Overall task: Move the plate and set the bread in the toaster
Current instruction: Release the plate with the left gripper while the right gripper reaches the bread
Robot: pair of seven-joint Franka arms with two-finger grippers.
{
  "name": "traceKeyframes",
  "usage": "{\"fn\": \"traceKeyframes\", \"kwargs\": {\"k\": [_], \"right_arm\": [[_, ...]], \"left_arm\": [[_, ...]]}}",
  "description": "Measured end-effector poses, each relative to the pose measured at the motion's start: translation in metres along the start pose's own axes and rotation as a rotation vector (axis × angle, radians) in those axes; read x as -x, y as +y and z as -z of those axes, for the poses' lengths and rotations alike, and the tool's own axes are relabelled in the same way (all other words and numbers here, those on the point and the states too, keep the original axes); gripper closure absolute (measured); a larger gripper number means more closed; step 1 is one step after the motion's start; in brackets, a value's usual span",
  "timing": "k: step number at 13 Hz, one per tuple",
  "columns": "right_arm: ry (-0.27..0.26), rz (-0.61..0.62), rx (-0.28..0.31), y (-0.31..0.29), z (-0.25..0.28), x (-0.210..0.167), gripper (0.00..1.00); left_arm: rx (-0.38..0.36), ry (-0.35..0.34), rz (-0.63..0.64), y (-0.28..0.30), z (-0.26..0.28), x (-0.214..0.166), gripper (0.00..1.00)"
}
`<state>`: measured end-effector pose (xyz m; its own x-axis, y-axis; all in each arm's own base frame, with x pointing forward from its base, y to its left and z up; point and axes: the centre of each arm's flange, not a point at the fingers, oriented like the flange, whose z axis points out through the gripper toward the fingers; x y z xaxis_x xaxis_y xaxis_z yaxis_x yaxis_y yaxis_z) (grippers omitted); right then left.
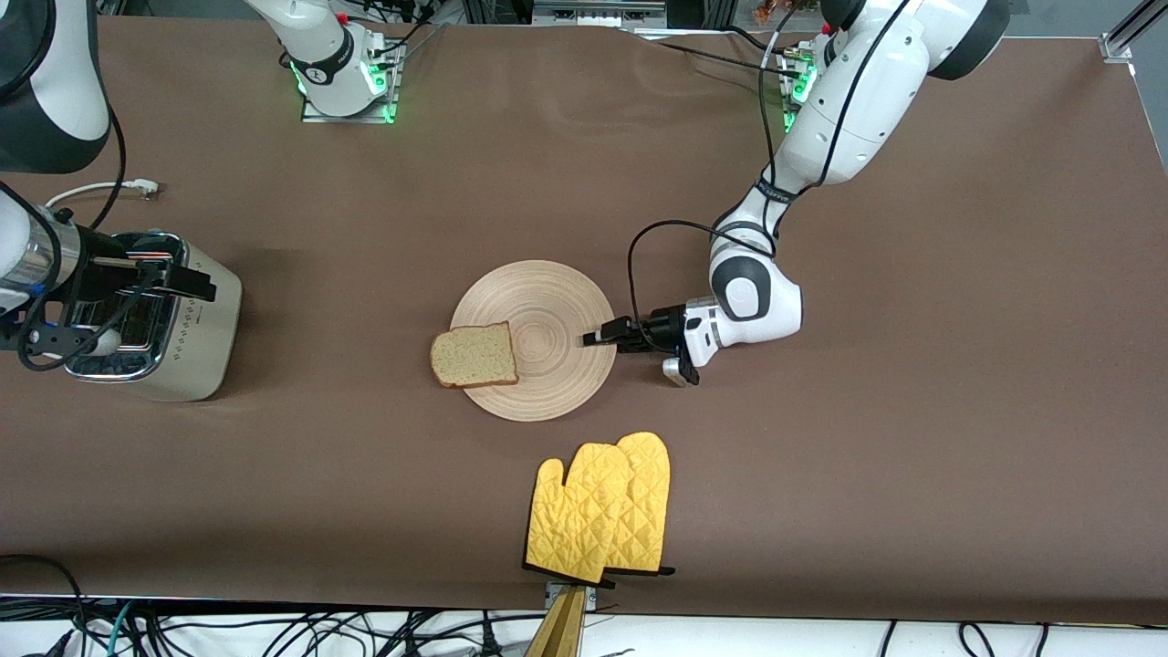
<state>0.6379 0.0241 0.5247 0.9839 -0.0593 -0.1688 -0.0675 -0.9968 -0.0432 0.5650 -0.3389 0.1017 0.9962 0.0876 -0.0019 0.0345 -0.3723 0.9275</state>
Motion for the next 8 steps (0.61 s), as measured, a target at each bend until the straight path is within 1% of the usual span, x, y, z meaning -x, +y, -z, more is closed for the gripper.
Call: {"fn": "traceKeyframes", "kwargs": {"k": [1,3,4,5,8], "right_arm": [[-0.006,0.000,-0.003,0.000,-0.005,-0.003,0.00],[-0.007,0.007,-0.008,-0.006,-0.016,-0.011,0.00],[-0.009,0.014,-0.008,-0.011,-0.025,-0.016,0.00],[-0.015,0.026,-0.007,-0.019,-0.036,-0.021,0.00],[-0.024,0.071,-0.002,-0.052,-0.076,-0.039,0.00]], "left_arm": [[-0.001,0.009,-0.004,0.001,0.005,-0.005,0.38],[0.002,0.038,-0.014,0.008,0.021,-0.018,0.15],[-0.006,0.056,-0.026,0.011,0.038,-0.027,0.06],[-0.026,0.071,-0.041,0.013,0.065,-0.037,0.00],[-0.109,0.125,-0.078,0.010,0.190,-0.055,0.00]]}}
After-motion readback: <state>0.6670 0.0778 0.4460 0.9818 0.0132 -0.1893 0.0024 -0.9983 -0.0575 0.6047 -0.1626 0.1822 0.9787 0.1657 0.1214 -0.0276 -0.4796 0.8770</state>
